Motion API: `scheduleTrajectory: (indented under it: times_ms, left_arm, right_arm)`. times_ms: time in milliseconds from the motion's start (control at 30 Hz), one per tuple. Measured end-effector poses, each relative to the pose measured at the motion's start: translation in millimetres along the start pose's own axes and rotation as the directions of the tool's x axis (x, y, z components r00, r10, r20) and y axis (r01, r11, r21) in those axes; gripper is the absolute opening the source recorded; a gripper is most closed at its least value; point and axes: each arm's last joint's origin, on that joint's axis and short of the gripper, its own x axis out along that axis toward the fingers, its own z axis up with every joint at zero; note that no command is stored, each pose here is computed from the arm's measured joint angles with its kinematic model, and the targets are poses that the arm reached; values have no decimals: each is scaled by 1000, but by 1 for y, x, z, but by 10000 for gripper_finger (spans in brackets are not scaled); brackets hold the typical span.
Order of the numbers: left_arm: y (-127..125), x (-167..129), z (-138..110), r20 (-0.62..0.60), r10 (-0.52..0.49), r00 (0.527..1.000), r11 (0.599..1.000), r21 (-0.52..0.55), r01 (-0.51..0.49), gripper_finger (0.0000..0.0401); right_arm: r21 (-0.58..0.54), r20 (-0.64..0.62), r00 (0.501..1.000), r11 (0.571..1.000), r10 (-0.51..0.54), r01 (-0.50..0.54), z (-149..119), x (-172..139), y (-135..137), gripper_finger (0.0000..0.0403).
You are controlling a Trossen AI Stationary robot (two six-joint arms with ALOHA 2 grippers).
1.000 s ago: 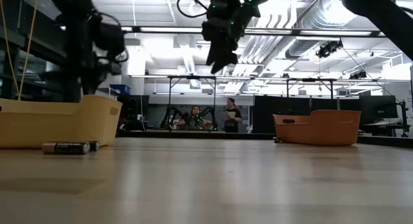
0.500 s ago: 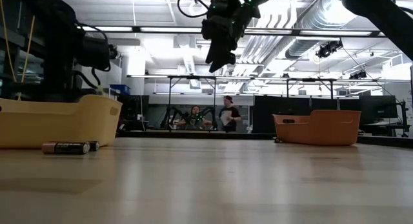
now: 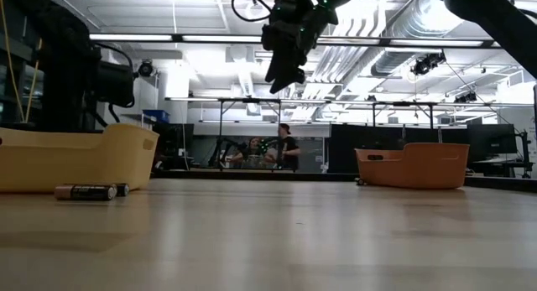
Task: Sort batteries
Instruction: Put the black battery into the yellow bin
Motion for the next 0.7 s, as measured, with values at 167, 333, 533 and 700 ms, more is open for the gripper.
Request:
scheduleTrajectory:
  times_ms: [167,333,533,700]
  left_arm:
    - [3,6,-2,14,0,1000,1000,-14,0,97]
    - [4,8,-4,0,-1,1000,998,61,1,84]
    - [-4,4,-4,-5,-112,994,989,96,112,31]
    - [-22,-30,9,54,-356,933,929,125,347,31]
  right_arm:
    - [-1,4,1000,1000,-1,1,0,0,0,233]
    - [10,5,1000,1000,-1,1,0,0,0,233]
    - [7,5,1000,1000,-1,1,1,0,0,233]
    - [23,54,998,1000,-20,19,2,-18,0,233]
